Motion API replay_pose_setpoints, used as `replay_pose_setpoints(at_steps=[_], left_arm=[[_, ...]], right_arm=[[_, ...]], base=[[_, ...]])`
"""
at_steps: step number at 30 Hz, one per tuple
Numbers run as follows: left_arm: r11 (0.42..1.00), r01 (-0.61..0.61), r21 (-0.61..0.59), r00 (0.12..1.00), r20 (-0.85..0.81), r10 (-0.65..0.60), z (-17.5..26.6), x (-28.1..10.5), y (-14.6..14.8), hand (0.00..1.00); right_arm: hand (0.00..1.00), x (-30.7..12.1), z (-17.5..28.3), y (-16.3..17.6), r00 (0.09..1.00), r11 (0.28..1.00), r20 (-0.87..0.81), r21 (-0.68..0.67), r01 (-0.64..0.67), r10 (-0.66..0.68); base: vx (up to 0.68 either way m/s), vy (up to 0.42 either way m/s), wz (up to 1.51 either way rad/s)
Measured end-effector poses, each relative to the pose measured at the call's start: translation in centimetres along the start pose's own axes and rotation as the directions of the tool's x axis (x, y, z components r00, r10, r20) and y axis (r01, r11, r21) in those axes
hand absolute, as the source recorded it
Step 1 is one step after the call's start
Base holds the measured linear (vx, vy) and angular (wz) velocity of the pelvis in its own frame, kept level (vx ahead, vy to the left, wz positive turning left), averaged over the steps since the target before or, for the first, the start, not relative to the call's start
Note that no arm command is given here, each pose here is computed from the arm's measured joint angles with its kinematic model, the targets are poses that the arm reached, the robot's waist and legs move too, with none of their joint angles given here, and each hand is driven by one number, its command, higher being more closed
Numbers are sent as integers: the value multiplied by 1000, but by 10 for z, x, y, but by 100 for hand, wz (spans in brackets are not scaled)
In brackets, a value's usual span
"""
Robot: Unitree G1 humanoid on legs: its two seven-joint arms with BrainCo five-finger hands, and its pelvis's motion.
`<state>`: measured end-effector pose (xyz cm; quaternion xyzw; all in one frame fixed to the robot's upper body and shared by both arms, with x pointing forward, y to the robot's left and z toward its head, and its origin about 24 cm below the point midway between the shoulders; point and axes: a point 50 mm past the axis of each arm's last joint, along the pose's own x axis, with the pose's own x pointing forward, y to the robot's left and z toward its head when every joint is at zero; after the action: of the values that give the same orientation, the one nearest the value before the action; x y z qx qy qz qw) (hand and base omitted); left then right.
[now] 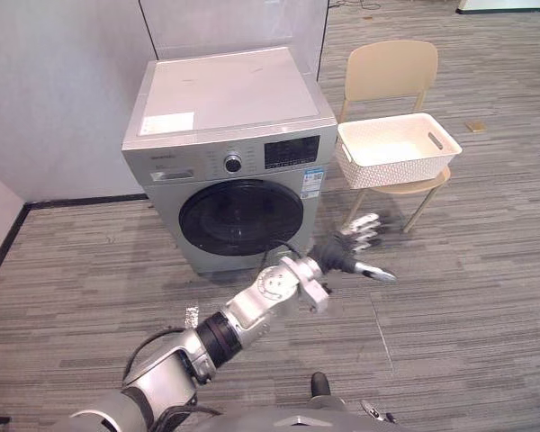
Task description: Pick up the laundry basket with both hands and put the clothes into the washing machine.
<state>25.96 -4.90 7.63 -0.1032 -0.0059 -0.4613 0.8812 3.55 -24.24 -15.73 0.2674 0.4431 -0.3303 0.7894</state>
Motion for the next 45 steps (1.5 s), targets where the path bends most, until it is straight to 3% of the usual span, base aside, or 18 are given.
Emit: replay_pose_setpoints(at_steps=[4, 8, 11, 12, 13, 14, 16, 17, 19, 21, 23, 26, 28, 32, 36, 39, 43, 45], left_arm=[[994, -112, -16, 992, -67, 111, -19, -16, 24, 0], [939, -342, 12, 904, -269, 333, -74, -75, 64, 0], [793, -606, 55, 664, -513, 543, -135, -161, 86, 0], [679, -728, 93, 496, -613, 616, -157, -207, 91, 0], [521, -840, 154, 289, -685, 669, -173, -256, 92, 0], [428, -888, 170, 189, -713, 675, -179, -280, 88, 0], [115, -950, 289, -153, -756, 637, -187, -368, 63, 0], [40, -949, 312, -221, -752, 621, -186, -385, 58, 0], [-191, -930, 314, -366, -753, 546, -184, -430, 31, 0], [-253, -923, 291, -383, -768, 514, -186, -442, 16, 0], [-235, -931, 279, -361, -797, 484, -193, -440, 0, 0], [-126, -933, 337, -358, -828, 432, -201, -439, -24, 0], [-124, -932, 341, -360, -831, 425, -202, -438, -27, 0], [-162, -951, 265, -311, -820, 481, -206, -410, -15, 0], [-149, -972, 179, -232, -788, 570, -204, -378, 11, 0], [-89, -984, 156, -176, -728, 663, -193, -360, 38, 0], [-4, -989, 145, -110, -735, 669, -194, -346, 40, 0], [-2, -992, 126, -94, -736, 670, -195, -339, 41, 0]], right_arm=[[0, 0, 0, -1, 1000, 999, 8, 34, 13, -13], [0, 3, -3, 14, 1000, 999, 0, 46, -21, 21], [0, 5, -12, 27, 998, 998, -42, 30, -46, 47], [0, 5, -17, 32, 996, 998, -60, 29, -59, 61], [0, 5, -22, 35, 995, 998, -81, 33, -62, 64], [0, 5, -24, 36, 994, 998, -91, 33, -61, 64], [0, 5, -27, 31, 993, 998, -111, 48, -33, 38], [0, 5, -26, 29, 993, 998, -111, 52, -26, 31], [0, 4, -26, 18, 993, 998, -122, 66, 19, -11], [0, 4, -25, 13, 992, 997, -121, 70, 41, -32], [0, 5, -21, 7, 992, 996, -116, 72, 60, -51], [0, 10, -6, 19, 998, 997, -68, 75, 20, -15], [0, 11, -10, 30, 997, 997, -73, 83, -7, 13], [0, 11, -14, 53, 997, 989, -62, 144, -44, 53], [0, 11, -18, 53, 997, 987, -77, 158, -15, 27], [0, 9, -27, 50, 993, 985, -121, 174, 13, 8], [0, 14, -13, 46, 994, 992, -111, 126, 18, -4], [0, 18, 4, 44, 998, 994, -59, 112, 13, -7]], base=[[3, -36, 22], [1, -41, 8], [-4, -41, 31], [-18, -28, 48], [-17, -23, 45], [-3, -13, 56], [15, 7, 70], [12, 46, 85], [20, 74, 107], [-2, 75, 118], [12, 124, 149], [67, 153, 123], [23, 70, 69], [29, 21, 92], [84, -185, 93], [121, -358, 131], [72, -439, 77], [117, -373, 33]])
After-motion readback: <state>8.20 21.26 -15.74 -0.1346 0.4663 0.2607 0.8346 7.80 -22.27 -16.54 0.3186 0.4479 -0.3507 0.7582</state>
